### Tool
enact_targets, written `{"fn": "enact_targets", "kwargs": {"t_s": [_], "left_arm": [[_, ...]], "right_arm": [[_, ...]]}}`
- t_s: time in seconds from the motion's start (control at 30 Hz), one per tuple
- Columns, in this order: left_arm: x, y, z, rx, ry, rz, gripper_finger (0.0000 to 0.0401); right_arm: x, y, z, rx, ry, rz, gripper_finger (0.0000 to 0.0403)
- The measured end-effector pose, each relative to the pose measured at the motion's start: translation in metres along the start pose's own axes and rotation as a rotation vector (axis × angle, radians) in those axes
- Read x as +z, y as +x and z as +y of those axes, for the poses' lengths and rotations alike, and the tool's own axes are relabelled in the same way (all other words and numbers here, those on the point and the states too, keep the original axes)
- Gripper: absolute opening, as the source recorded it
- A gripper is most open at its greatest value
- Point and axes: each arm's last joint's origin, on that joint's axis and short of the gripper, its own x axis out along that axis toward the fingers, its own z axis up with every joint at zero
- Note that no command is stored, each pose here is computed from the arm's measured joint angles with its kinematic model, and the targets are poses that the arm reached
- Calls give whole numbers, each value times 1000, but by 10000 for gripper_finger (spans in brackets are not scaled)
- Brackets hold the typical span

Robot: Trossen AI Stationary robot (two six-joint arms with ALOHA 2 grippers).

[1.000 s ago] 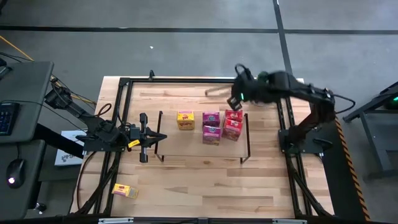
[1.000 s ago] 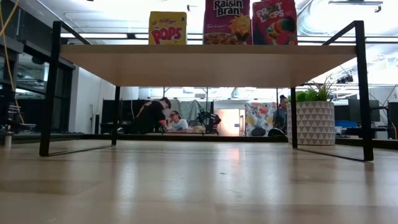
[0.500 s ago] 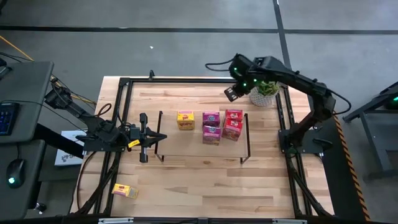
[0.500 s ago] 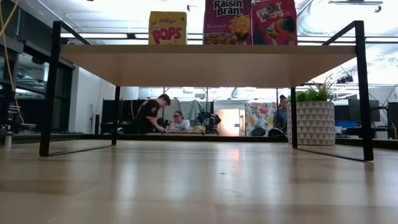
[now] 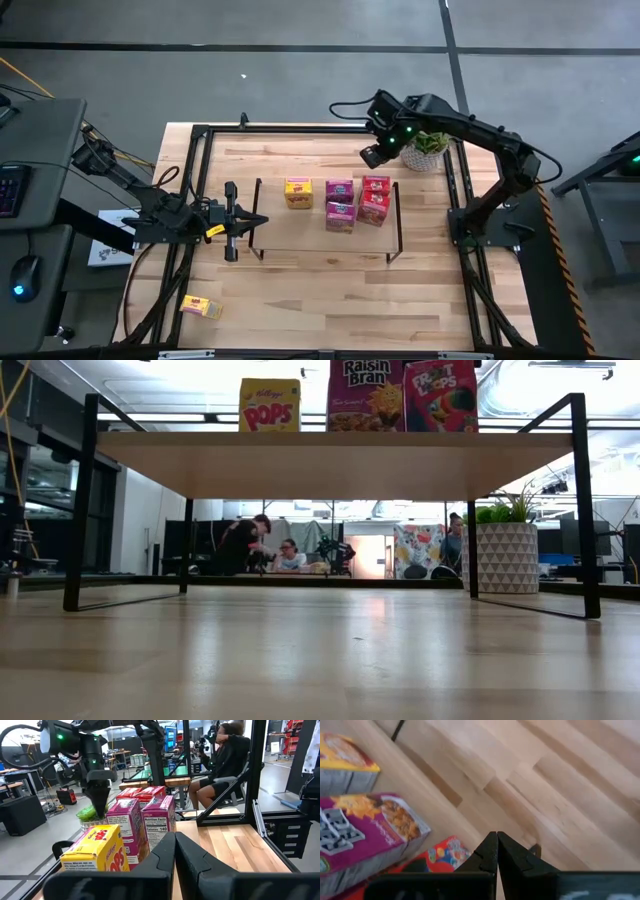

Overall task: Stack cereal on shelf
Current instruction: Adjust the red cereal boxes on the shelf

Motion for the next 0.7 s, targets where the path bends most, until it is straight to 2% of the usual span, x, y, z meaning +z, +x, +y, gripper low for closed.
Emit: {"fn": "enact_targets", "kwargs": {"t_s": [0.23,0.43,0.7], "left_arm": [[0,0,0,0,0,0,3],[0,0,0,0,0,0,3],[0,0,0,0,0,0,3]], "right_arm": [[-6,2,6,3,-21,44,0],[-10,4,14,54,-52,74,0],[-16,5,16,43,-51,118,0]]}}
